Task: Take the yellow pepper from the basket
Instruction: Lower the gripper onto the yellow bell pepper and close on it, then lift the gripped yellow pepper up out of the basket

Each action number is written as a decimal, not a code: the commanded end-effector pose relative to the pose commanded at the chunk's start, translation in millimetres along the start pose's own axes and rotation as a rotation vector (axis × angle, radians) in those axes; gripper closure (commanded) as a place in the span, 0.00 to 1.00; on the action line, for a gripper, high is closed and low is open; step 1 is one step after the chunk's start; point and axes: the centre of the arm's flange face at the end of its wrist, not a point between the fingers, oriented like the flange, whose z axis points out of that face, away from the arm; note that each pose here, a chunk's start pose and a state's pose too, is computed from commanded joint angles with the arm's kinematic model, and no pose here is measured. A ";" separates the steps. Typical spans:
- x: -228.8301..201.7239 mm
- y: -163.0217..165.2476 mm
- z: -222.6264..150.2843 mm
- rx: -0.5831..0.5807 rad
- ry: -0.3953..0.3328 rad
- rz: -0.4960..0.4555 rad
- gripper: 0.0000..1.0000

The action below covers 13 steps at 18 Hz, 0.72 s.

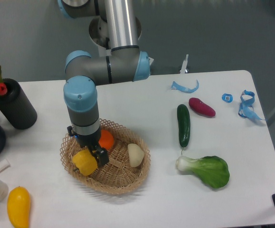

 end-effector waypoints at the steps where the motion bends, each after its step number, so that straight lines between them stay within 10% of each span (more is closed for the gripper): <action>1: 2.2 0.6 3.8 0.002 -0.002 -0.003 0.00; 11: -0.3 -5.3 25.0 0.001 -0.002 -0.032 0.00; 13: -1.3 -5.7 26.7 -0.001 -0.002 -0.032 0.18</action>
